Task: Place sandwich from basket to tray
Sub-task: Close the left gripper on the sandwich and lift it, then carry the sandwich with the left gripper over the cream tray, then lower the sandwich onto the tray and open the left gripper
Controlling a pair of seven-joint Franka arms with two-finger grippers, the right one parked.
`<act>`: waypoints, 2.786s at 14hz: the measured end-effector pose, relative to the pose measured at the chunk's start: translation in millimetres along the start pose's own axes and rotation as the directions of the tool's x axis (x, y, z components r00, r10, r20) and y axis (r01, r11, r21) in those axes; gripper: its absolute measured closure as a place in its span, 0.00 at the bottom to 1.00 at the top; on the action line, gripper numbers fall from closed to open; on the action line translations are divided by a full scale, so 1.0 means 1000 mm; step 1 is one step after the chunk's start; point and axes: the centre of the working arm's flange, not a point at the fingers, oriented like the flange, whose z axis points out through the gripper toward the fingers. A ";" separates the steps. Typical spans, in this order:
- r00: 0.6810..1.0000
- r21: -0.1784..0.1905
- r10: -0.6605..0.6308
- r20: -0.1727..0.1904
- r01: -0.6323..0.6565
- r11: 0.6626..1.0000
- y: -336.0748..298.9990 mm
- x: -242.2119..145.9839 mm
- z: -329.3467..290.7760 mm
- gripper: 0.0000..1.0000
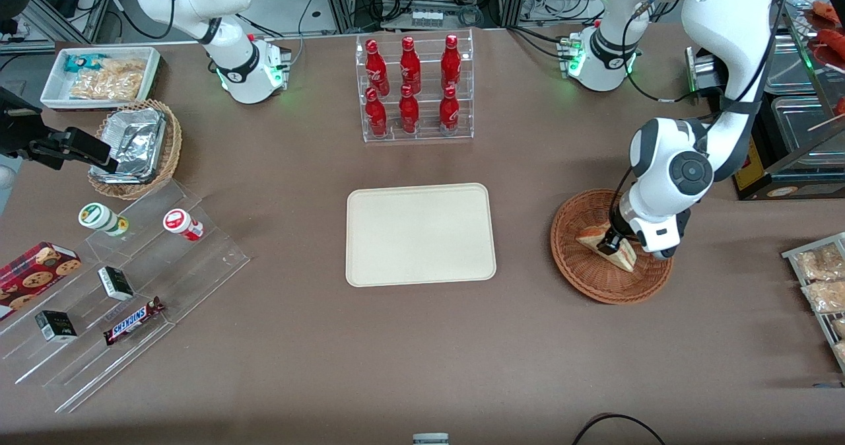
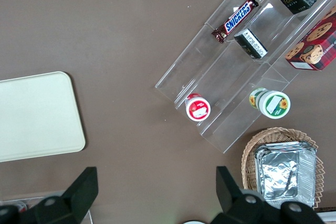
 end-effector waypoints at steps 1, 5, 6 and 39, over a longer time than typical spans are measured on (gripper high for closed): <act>1.000 -0.001 0.001 0.000 -0.001 1.000 0.001 0.000 0.000 0.51; 1.000 -0.020 0.018 -0.010 -0.019 1.000 0.014 -0.001 -0.018 0.81; 0.999 -0.002 0.033 -0.006 -0.033 0.999 0.020 -0.005 -0.029 0.84; 0.592 0.037 0.806 0.002 -0.806 0.591 0.178 -0.417 0.028 0.80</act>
